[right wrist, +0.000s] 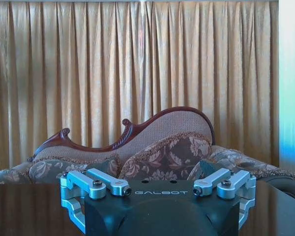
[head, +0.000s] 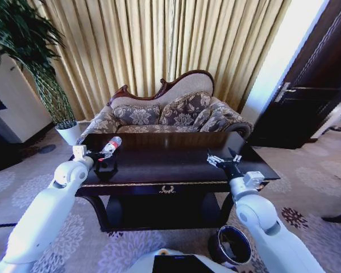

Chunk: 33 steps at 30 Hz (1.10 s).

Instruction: Move to the front of the table and place the trash on the table into the trash bin.

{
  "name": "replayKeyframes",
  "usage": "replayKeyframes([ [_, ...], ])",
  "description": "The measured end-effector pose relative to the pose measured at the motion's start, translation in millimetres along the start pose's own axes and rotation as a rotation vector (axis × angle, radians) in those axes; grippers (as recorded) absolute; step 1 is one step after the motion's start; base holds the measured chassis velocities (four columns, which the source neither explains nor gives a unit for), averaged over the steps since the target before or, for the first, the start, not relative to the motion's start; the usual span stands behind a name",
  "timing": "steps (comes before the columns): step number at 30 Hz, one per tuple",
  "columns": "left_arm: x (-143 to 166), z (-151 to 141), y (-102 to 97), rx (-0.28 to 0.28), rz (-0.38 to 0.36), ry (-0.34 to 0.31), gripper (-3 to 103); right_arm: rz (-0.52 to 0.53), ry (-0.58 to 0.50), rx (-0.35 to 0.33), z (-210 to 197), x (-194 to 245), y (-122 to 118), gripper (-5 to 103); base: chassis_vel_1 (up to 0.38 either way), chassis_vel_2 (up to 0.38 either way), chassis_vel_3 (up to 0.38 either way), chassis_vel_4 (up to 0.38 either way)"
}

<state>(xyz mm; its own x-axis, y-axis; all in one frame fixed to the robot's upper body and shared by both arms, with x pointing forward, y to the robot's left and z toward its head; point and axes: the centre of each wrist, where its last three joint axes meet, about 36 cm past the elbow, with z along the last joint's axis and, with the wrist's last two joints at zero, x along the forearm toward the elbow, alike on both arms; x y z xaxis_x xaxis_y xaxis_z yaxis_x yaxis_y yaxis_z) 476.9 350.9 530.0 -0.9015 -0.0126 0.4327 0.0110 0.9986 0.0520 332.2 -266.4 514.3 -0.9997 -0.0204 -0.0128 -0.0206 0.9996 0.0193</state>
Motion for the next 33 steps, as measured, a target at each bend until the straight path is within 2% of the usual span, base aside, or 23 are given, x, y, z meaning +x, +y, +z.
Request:
replayKeyframes([
  [15,-17.5,1.9,-3.8,0.007,0.014,0.025,101,0.051,-0.029,0.002,1.1,-5.8,-10.2,100,0.0,0.0,0.0,0.0],
  [18,-19.3,1.0,-2.3,0.009,0.003,0.026,92,0.056,-0.028,0.003,2.1,-7.2,-11.1,100,0.0,0.0,0.0,0.0],
  [19,-19.3,1.0,-2.3,0.009,0.003,0.026,92,0.056,-0.028,0.003,2.1,-7.2,-11.1,100,0.0,0.0,0.0,0.0],
  [21,-19.9,1.1,-1.3,0.009,-0.001,0.027,81,0.058,-0.028,0.003,2.6,-7.9,-11.0,100,0.0,0.0,0.0,0.0],
  [22,-19.9,1.1,-1.3,0.009,-0.001,0.027,81,0.058,-0.028,0.003,2.6,-7.9,-11.0,100,0.0,0.0,0.0,0.0],
  [24,-19.1,1.0,0.2,0.011,-0.004,0.026,70,0.058,-0.027,0.002,3.2,-8.0,-10.4,100,0.0,0.0,0.0,0.0],
  [25,-19.1,1.0,0.2,0.011,-0.004,0.026,70,0.058,-0.027,0.002,3.2,-8.0,-10.4,100,0.0,0.0,0.0,0.0],
  [27,-18.4,0.7,1.0,0.012,-0.005,0.025,60,0.058,-0.027,0.002,3.3,-8.0,-10.3,100,0.0,0.0,0.0,0.0],
  [29,-18.0,0.4,1.1,0.011,-0.004,0.024,60,0.058,-0.027,0.003,3.3,-8.0,-10.3,100,0.0,0.0,0.0,0.0],
  [30,-16.9,-0.8,1.1,0.011,-0.002,0.02,50,0.058,-0.027,0.004,3.2,-8.0,-10.4,100,0.0,0.0,0.0,0.0],
  [32,-16.3,-1.3,1.0,0.011,-0.001,0.018,50,0.058,-0.027,0.004,3.1,-7.9,-10.4,100,0.0,0.0,0.0,0.0],
  [33,-15.3,-2.1,0.6,0.01,0.002,0.015,43,0.059,-0.028,0.005,2.7,-7.7,-10.5,100,0.0,0.0,0.0,0.0],
])
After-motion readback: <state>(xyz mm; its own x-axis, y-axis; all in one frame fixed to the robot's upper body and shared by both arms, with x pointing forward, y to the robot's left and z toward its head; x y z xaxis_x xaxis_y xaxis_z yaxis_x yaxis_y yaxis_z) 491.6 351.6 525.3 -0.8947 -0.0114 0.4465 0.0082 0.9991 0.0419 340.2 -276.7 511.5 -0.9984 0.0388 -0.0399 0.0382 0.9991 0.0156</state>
